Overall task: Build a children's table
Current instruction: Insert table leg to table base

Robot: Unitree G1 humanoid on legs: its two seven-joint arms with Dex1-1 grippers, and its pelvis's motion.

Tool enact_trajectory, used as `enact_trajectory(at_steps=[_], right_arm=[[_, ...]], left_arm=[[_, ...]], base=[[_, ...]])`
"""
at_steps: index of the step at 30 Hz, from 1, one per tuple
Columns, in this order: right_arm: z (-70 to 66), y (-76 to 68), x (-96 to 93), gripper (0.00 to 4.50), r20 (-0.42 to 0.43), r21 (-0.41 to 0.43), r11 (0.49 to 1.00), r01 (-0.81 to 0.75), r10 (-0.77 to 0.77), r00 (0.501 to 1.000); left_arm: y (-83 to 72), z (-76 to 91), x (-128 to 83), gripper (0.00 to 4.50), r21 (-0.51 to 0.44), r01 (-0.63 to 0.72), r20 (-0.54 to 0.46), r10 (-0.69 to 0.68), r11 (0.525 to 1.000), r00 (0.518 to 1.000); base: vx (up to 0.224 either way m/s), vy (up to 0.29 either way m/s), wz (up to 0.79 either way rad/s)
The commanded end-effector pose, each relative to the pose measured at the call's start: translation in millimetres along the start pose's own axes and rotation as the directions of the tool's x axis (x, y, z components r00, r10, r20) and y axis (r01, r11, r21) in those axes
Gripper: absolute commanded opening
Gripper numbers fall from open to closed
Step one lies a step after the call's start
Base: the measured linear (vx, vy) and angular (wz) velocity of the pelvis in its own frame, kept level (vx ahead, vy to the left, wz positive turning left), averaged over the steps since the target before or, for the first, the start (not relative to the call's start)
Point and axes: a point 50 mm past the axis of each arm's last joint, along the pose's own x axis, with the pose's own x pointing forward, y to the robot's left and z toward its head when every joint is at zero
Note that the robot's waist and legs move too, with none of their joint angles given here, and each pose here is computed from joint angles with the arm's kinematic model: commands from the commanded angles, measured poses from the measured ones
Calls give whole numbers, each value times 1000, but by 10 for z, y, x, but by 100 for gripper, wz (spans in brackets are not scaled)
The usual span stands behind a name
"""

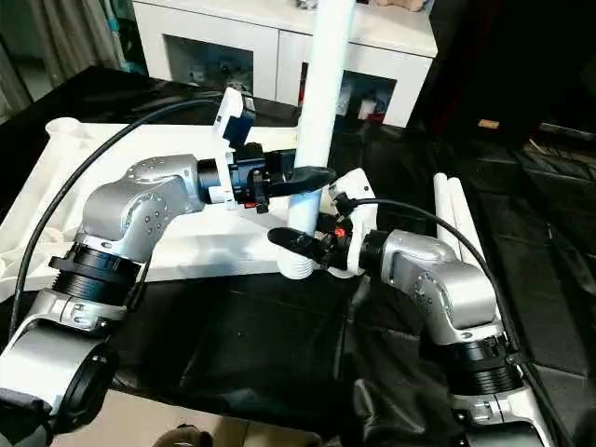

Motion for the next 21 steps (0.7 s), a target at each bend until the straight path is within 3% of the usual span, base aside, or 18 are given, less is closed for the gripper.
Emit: enact_trajectory(at_steps=[1, 11, 14, 16, 20, 21], right_arm=[[25, -40, -28, 214, -7, -7, 1000, 17, -17, 1000], [29, -47, -42, 192, -1, -15, 1000, 24, -24, 1000], [34, -58, -40, 191, 31, -15, 999, 47, -46, 998], [39, -78, -47, 190, 62, -10, 997, 77, -76, 995], [69, -166, -117, 189, 150, 22, 985, 171, -172, 973], [69, -166, -117, 189, 150, 22, 985, 171, -172, 973]], left_arm=[[-38, 109, 58, 185, 53, 40, -5, -39, 998, 999], [-29, 95, 65, 185, 65, 31, -21, -30, 997, 999], [-11, 88, 65, 255, 53, 8, -5, -8, 999, 1000], [3, 105, 64, 274, 45, -20, 45, 18, 999, 999], [83, 210, 37, 287, 37, -160, 252, 146, 986, 957], [83, 210, 37, 288, 37, -160, 252, 146, 986, 957]], base=[[0, 0, 0], [0, 0, 0], [0, 0, 0], [0, 0, 0], [0, 0, 0], [0, 0, 0]])
